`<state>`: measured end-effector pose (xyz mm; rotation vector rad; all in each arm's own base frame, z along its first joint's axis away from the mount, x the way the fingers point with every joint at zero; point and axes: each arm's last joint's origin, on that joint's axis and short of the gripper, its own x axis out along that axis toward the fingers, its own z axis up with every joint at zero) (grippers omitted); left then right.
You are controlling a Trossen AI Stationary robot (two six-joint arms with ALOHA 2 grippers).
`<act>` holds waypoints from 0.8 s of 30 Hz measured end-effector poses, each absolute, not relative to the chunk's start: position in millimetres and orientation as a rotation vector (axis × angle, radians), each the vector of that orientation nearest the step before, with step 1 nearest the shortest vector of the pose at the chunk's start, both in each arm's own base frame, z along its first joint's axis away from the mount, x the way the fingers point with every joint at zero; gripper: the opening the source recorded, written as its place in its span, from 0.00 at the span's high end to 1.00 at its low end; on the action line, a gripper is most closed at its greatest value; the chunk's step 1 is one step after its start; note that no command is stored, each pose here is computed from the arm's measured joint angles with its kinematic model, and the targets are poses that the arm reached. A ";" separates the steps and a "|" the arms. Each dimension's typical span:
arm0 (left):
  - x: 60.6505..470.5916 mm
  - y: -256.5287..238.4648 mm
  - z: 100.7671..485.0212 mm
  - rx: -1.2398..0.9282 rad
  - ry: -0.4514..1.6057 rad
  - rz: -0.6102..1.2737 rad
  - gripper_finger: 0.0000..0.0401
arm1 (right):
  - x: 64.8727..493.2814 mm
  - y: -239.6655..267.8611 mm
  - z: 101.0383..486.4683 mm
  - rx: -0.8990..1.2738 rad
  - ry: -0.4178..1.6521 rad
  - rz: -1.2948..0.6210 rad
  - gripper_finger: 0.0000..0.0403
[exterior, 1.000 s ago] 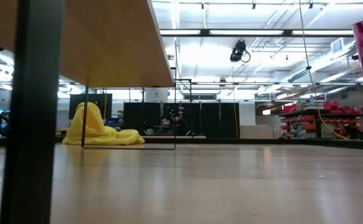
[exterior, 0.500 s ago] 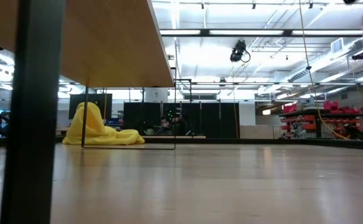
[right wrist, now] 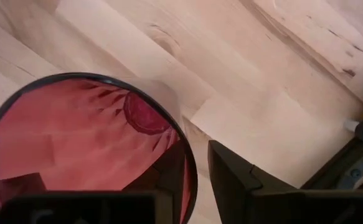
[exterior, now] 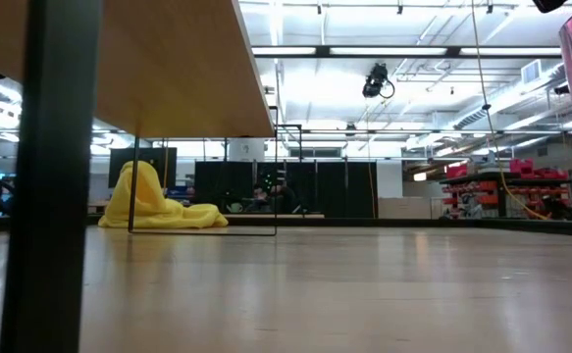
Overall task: Stack small to large cups/mugs on shelf
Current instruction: Move the shelf to the center of the table
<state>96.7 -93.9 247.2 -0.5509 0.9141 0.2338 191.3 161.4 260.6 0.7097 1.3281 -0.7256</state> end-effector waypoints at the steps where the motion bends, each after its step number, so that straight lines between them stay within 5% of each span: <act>1: 96.7 -93.9 247.2 -0.551 0.914 0.234 0.83 | 191.1 161.2 261.0 0.711 1.327 -0.724 0.80; 18: 97.0 -96.2 245.5 -0.576 0.952 0.217 0.81 | 185.8 164.2 321.7 0.770 1.279 -0.700 0.72; 24: 100.2 -99.1 245.0 -0.574 0.928 0.217 0.82 | 196.1 167.9 365.2 0.735 0.769 -0.603 0.74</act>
